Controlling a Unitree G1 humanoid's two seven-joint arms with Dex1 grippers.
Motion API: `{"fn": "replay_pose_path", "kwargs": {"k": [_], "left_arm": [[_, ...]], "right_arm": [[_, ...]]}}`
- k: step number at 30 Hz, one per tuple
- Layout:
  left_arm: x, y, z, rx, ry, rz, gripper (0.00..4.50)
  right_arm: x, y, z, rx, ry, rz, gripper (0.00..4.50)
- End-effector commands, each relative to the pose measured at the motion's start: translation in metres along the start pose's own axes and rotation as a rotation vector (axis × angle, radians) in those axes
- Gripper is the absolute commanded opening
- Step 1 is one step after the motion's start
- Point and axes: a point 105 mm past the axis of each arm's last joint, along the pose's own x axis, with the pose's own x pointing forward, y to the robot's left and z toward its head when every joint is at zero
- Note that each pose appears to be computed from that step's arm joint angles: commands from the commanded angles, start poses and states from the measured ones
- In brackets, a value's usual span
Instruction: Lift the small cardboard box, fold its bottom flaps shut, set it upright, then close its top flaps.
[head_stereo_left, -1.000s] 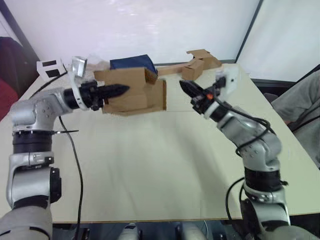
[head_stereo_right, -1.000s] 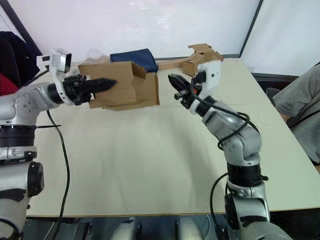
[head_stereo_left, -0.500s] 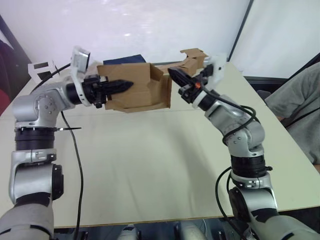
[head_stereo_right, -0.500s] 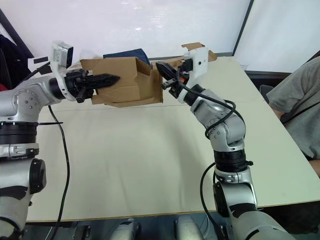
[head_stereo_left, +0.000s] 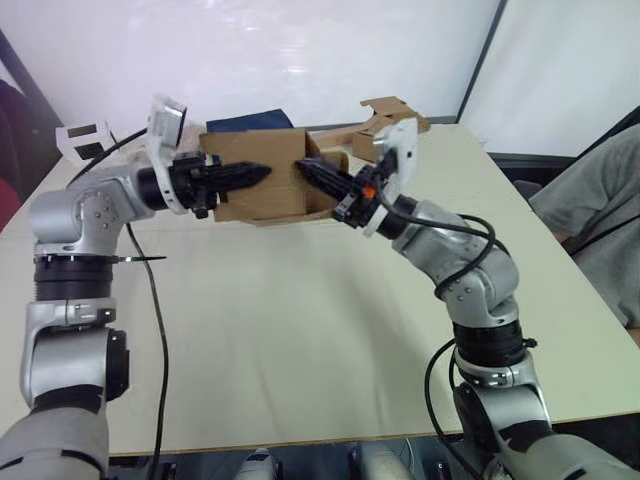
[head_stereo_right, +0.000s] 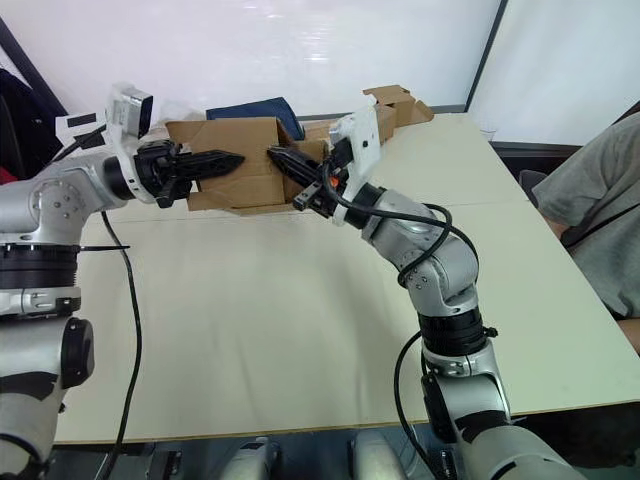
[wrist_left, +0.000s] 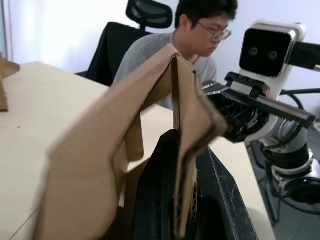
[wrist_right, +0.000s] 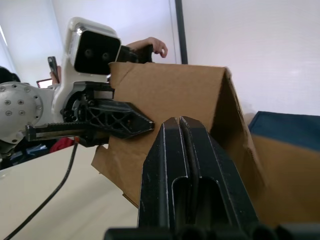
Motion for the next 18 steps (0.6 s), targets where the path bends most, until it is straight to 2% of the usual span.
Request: {"fn": "replay_pose_path", "kwargs": {"k": [1, 4, 8, 13, 18], "left_arm": [[0.003, -0.026, 0.013, 0.051, -0.004, -0.116, 0.00], [0.003, -0.024, 0.015, 0.063, -0.015, -0.092, 0.00], [0.000, -0.021, 0.017, 0.068, -0.022, -0.071, 0.00], [0.000, -0.020, 0.016, 0.066, -0.018, -0.071, 0.00], [0.000, -0.019, 0.014, 0.062, -0.015, -0.074, 0.00]], "right_arm": [[0.000, 0.008, 0.012, -0.017, -0.043, 0.030, 0.02], [-0.006, 0.014, 0.021, -0.003, -0.072, 0.071, 0.02], [-0.024, 0.039, 0.034, 0.055, -0.095, 0.233, 0.02], [-0.031, 0.010, 0.043, 0.050, -0.116, 0.096, 0.02], [-0.029, -0.027, 0.033, -0.019, -0.078, -0.099, 0.02]]}}
